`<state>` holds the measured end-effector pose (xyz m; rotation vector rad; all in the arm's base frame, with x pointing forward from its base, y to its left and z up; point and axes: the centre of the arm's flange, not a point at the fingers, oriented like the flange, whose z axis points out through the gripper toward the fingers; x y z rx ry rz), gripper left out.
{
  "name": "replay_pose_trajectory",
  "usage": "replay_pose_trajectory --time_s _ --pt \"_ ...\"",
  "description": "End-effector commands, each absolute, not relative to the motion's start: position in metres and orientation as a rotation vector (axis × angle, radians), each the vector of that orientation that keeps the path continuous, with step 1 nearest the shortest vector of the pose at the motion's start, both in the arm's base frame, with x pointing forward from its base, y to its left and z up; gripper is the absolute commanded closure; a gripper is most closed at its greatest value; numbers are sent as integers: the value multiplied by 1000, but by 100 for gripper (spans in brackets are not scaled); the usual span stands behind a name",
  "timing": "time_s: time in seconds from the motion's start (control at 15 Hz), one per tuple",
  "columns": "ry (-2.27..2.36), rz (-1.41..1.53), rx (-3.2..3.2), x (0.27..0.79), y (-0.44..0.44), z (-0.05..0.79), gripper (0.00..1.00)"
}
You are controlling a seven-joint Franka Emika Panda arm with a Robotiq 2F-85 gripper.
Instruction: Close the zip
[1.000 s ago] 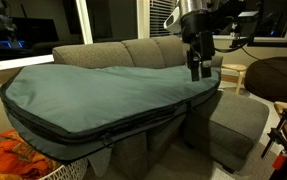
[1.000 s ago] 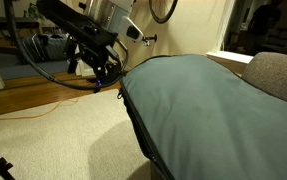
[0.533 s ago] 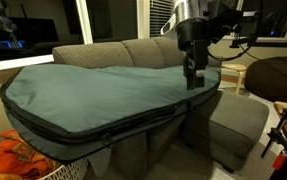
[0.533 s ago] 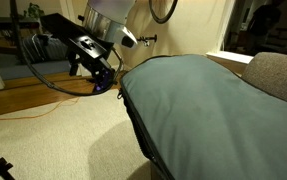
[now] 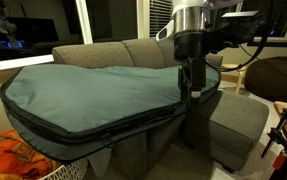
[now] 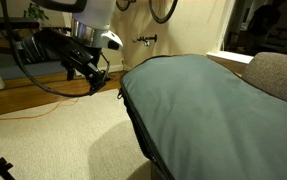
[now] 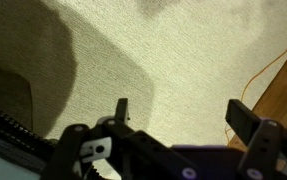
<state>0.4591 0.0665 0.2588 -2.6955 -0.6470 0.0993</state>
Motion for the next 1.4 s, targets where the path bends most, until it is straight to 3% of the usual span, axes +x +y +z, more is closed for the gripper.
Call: replay_pose_trajectory --time_s 0.0,1.33 --pt "-624 26 -2726 452 86 247 0" --pt "-523 -146 -2754 520 106 230 0"
